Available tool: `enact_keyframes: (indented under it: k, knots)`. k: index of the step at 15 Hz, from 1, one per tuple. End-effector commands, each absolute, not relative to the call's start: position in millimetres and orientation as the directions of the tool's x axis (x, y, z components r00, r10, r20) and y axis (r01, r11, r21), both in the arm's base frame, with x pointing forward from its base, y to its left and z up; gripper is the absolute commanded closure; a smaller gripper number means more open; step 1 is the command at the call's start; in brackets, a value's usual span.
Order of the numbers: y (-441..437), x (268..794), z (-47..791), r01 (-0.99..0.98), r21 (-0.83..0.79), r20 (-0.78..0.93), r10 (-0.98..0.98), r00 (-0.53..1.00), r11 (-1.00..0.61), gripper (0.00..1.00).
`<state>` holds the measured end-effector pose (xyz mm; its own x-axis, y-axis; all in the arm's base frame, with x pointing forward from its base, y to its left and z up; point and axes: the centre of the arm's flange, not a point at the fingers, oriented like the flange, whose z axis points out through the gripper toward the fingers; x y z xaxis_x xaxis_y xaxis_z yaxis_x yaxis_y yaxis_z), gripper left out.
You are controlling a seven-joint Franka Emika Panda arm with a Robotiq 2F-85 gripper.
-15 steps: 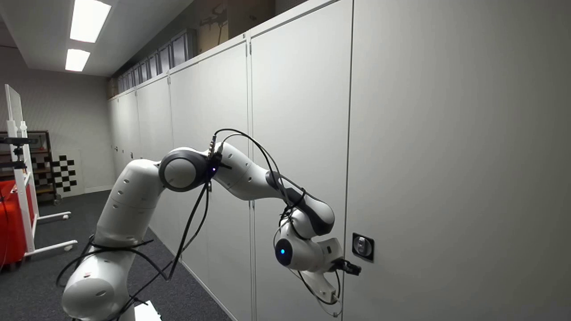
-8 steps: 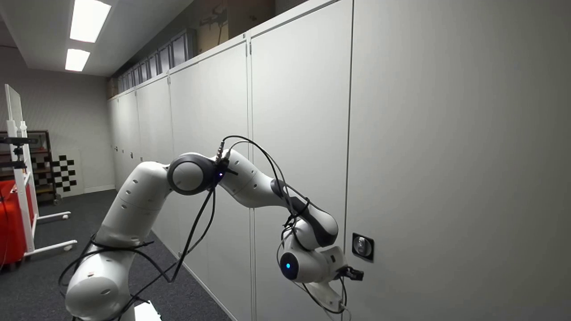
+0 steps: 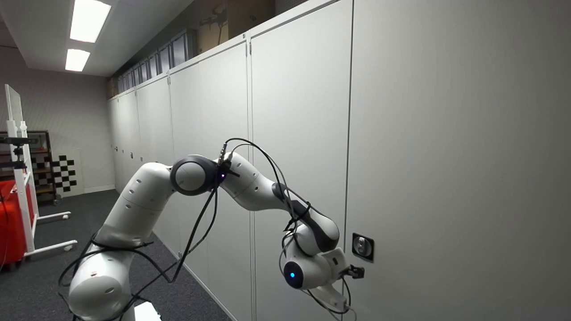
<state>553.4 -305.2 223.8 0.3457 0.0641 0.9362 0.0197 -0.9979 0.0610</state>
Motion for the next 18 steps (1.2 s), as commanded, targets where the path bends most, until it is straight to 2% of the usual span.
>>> enact_keyframes:
  k: [1,18]
  knots:
    - [-305.2,554.7,227.9,0.024,0.047,0.956,0.052,0.289,-0.999,0.0]
    - [-302.3,569.1,230.8,0.04,0.011,0.993,0.016,0.117,-0.999,0.0]
